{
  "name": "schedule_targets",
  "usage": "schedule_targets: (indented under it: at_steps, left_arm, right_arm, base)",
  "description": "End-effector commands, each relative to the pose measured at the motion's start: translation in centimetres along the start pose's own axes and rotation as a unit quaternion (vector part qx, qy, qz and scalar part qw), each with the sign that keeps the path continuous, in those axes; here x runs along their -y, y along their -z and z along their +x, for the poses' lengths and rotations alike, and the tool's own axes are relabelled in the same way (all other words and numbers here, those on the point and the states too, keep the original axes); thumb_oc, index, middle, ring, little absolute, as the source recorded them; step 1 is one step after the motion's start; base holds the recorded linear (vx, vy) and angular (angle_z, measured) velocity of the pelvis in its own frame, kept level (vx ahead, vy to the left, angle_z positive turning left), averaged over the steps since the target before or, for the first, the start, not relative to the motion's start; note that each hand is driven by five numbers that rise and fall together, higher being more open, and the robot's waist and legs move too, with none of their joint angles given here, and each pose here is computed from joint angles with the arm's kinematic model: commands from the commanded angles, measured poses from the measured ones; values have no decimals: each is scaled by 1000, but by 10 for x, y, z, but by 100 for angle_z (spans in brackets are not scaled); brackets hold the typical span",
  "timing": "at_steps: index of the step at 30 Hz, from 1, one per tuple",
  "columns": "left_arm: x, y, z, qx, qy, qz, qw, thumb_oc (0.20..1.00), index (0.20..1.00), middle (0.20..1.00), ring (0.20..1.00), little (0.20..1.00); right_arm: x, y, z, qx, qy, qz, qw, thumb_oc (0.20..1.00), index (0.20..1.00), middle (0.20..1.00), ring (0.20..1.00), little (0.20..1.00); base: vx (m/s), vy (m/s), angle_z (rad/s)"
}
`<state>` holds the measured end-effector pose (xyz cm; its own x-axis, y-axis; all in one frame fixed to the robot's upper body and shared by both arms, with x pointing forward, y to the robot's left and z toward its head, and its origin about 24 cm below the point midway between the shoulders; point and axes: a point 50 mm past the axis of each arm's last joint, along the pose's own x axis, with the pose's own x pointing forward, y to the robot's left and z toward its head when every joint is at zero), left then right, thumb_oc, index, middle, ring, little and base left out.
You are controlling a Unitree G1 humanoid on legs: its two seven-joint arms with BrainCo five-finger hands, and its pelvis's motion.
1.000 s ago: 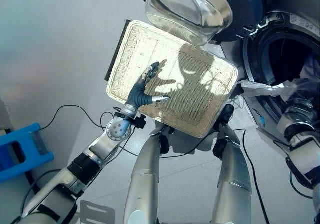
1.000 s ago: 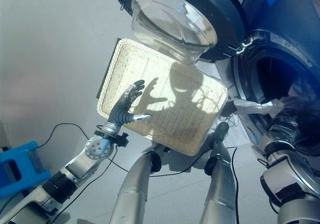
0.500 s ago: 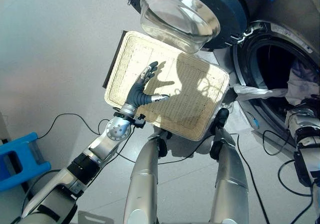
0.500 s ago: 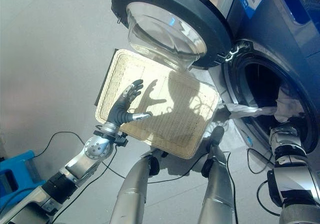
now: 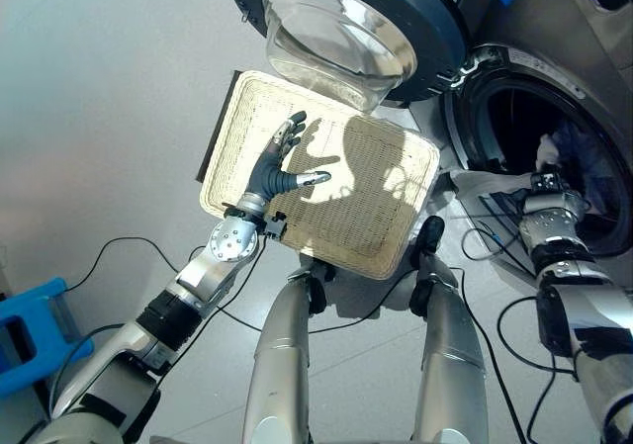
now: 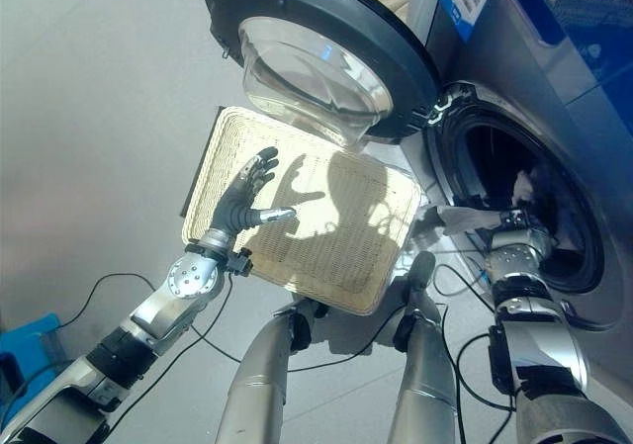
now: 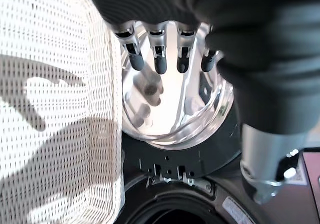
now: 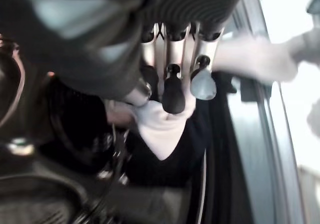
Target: Put the clothes into the washing machine.
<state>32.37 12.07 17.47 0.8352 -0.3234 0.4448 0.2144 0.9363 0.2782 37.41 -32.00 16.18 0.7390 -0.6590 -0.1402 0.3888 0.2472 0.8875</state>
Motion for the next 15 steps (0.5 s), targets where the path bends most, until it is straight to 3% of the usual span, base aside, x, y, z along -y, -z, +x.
schedule_targets:
  at_steps: [1,15]
  left_arm:
    - [1,-9,7,23,-16,-35,999,1000,1000,1000,1000,1000]
    - [-2,-24,11,61,-31,-52,996,1000,1000,1000,1000,1000]
  right_arm:
    - [-25,-20,-1,43,-46,48,997,200,200,200,200,200]
    - [-39,-52,-1,132,-27,174,975,200,200,200,200,200]
  base:
    - [0,0,0]
    - [6,-16,0]
